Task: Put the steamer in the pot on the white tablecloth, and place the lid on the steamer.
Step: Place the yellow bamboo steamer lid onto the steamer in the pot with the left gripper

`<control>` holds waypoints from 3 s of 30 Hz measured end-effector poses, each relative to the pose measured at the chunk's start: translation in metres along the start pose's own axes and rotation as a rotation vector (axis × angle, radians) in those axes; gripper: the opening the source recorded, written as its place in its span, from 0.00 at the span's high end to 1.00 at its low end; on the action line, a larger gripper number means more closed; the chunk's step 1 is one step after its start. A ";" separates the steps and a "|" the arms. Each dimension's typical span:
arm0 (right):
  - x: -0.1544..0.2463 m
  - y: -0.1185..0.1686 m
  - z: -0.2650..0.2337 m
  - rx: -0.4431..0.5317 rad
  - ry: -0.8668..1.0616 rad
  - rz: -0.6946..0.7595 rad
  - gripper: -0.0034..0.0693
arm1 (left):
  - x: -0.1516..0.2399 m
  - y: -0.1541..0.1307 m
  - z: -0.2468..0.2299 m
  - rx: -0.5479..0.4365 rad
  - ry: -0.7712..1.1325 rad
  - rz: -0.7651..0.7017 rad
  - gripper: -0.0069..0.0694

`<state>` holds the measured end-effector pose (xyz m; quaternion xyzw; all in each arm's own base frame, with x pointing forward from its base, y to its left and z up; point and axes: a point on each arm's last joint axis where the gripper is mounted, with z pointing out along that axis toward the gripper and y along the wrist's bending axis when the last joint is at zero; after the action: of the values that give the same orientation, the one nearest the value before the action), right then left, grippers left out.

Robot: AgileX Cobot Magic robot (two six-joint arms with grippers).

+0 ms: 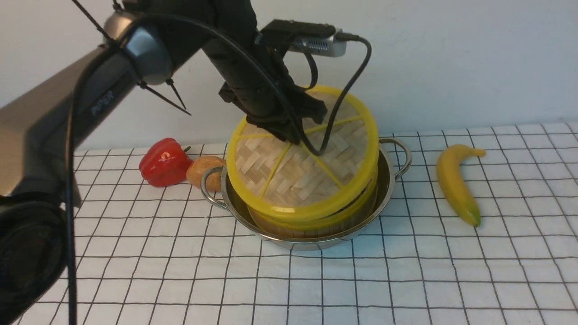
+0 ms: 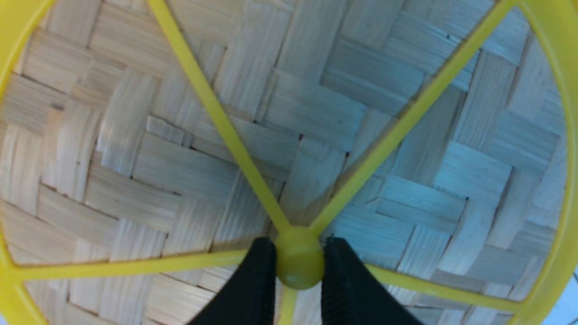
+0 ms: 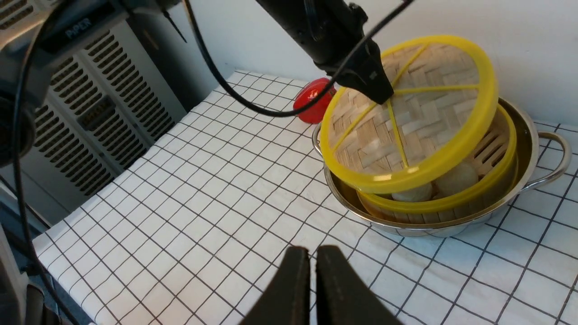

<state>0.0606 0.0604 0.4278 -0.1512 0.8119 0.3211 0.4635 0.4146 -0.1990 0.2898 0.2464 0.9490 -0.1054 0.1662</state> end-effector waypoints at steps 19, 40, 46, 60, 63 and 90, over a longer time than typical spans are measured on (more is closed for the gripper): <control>0.002 0.000 0.000 -0.004 0.027 0.001 0.88 | -0.001 0.006 0.036 -0.007 0.036 0.000 0.75; 0.003 0.000 0.000 -0.004 0.028 0.001 0.88 | -0.006 0.008 0.052 0.003 -0.007 0.031 0.75; 0.003 0.001 0.000 -0.006 0.028 0.002 0.88 | -0.007 0.009 0.057 0.000 -0.020 0.031 0.75; 0.003 0.001 0.000 -0.006 0.028 0.002 0.88 | -0.009 0.008 0.059 0.010 -0.035 0.057 0.75; 0.003 0.001 0.000 -0.006 0.028 0.003 0.88 | -0.009 0.008 0.060 0.012 -0.041 0.057 0.75; 0.003 0.001 0.000 -0.007 0.033 0.007 0.86 | -0.015 0.007 0.052 0.025 -0.021 0.060 0.75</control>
<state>0.0587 0.0611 0.4256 -0.1554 0.8188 0.3229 0.4484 0.4440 -0.2143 0.2470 0.2758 0.9380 -0.1147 0.1761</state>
